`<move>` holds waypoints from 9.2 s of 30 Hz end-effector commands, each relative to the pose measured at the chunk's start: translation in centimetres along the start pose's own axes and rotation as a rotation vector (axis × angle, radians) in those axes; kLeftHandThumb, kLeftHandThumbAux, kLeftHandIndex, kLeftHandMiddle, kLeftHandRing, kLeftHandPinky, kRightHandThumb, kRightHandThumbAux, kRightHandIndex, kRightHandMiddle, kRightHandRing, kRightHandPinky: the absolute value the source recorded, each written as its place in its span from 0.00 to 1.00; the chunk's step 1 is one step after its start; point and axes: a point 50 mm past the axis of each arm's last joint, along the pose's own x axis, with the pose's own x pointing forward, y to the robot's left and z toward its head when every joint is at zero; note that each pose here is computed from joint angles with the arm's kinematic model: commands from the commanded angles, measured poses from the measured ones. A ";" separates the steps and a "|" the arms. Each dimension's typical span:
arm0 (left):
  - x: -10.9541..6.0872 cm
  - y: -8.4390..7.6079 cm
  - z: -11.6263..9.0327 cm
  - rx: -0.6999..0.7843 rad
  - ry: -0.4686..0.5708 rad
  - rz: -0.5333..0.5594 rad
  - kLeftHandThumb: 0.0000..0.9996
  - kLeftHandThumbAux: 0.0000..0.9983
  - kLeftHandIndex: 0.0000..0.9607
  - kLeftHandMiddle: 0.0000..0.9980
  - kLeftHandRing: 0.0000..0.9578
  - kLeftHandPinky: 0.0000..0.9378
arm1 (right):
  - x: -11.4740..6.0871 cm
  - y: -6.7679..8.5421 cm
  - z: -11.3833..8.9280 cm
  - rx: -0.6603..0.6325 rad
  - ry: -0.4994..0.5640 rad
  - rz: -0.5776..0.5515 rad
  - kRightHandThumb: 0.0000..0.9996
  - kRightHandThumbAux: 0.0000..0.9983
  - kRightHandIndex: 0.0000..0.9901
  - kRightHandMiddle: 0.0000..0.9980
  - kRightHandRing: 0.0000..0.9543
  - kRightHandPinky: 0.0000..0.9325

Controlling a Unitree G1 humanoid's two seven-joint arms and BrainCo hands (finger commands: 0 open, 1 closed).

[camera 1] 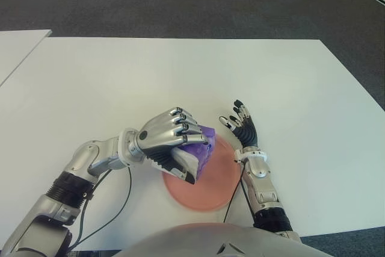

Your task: Put the tissue paper into the plate.

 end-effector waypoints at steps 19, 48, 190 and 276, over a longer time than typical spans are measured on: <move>-0.1 -5.3 0.0 -0.075 0.084 0.070 0.71 0.70 0.46 0.85 0.87 0.89 | -1.3 0.2 -2.9 -0.005 0.182 -0.006 0.09 0.67 0.06 0.04 0.00 0.00; 0.4 -8.2 -0.1 -0.115 0.052 0.139 0.72 0.70 0.46 0.86 0.89 0.91 | -1.4 0.4 -2.8 0.017 0.199 -0.022 0.08 0.68 0.06 0.04 0.00 0.00; -0.7 5.1 -6.2 -0.366 0.376 0.368 0.09 0.38 0.00 0.00 0.00 0.00 | -1.6 0.5 -3.0 0.023 0.170 -0.001 0.09 0.65 0.08 0.06 0.00 0.00; -6.8 -5.7 -6.0 -0.504 1.146 0.480 0.00 0.54 0.00 0.00 0.00 0.00 | -1.4 0.4 -3.6 -0.001 0.175 0.020 0.10 0.69 0.08 0.06 0.00 0.00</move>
